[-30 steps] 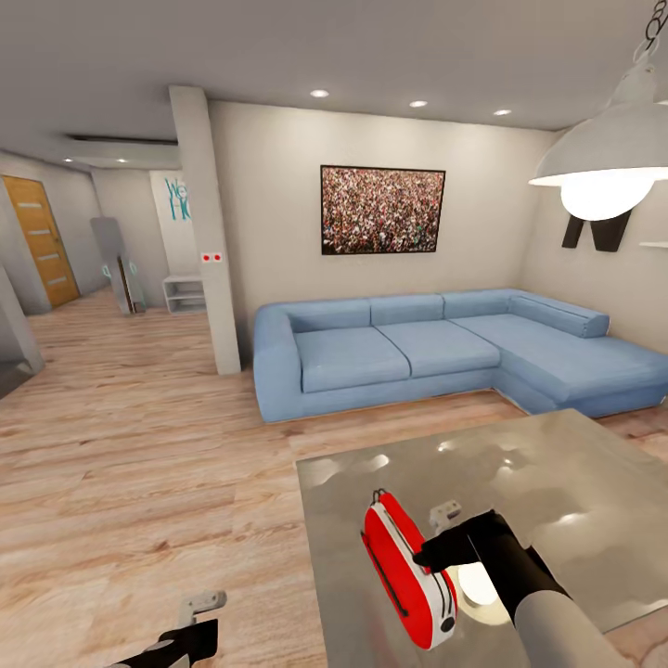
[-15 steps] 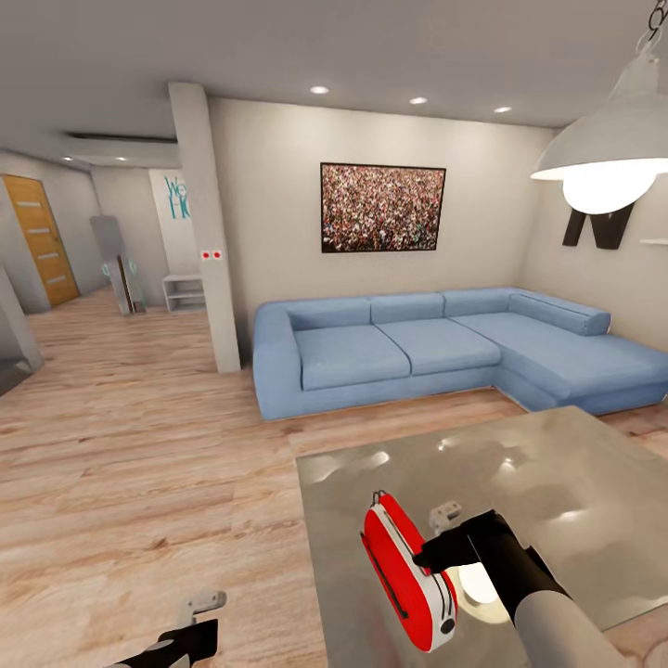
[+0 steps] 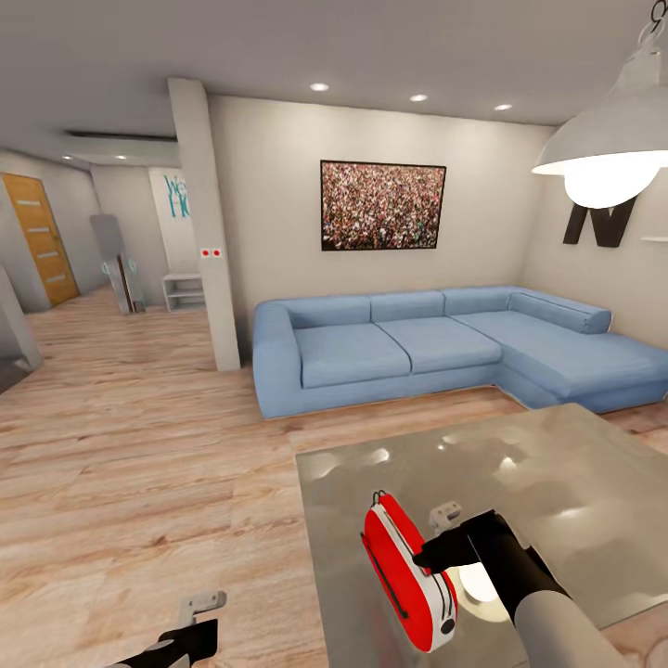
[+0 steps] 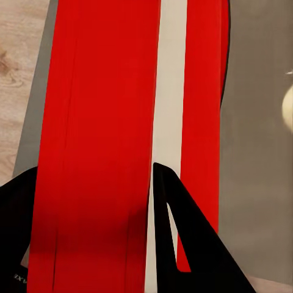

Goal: Turn on the radio receiver that's on the table in the living room.

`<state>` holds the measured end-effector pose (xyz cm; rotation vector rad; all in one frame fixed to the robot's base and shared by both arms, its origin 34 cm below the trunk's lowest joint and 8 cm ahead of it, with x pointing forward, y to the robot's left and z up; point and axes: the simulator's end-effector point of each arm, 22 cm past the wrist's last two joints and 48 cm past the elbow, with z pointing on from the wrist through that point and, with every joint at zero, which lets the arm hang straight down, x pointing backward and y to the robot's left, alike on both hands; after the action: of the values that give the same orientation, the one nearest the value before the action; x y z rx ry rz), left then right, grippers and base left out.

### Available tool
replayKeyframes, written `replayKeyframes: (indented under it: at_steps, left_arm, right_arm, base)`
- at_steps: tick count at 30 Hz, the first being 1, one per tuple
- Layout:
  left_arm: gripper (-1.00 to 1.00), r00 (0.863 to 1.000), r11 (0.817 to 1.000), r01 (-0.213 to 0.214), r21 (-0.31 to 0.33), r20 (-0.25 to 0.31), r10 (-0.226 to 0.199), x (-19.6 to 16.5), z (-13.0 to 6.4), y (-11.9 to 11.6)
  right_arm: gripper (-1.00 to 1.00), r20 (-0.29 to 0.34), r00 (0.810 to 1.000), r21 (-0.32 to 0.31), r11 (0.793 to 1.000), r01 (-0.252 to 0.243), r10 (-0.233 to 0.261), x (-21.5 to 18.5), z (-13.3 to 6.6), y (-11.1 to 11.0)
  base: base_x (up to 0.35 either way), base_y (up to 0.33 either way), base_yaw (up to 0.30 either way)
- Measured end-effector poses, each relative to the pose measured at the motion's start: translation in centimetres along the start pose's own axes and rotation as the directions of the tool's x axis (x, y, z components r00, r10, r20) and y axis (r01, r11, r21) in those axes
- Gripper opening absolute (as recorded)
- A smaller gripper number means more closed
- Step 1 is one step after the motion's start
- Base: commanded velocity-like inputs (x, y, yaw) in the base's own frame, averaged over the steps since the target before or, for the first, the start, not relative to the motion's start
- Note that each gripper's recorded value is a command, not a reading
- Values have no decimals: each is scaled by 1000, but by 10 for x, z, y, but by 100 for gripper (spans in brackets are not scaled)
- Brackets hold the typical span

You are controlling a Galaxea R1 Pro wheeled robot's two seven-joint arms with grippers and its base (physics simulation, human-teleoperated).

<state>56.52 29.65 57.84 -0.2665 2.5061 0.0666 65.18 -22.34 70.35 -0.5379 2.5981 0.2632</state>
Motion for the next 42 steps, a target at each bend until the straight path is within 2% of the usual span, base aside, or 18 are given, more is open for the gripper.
replayKeyframes:
  at_steps: [19,27,42]
  left_arm:
    - [-100,1000,1000,0,7,1,0,0,0,-3]
    - [-100,1000,1000,0,2,1,0,8,10,-1]
    - [-100,1000,1000,0,7,1,0,8,10,-3]
  right_arm:
    - [-100,0,1000,2,1000,2,-2,0,0,-1]
    - [-100,-1,1000,2,1000,3,-3,7,11,-2]
    - [-100,-1,1000,2,1000,2,-2,7,11,-2]
  base:
    - [0,0,0]
    - [0,0,0]
    - [0,0,0]
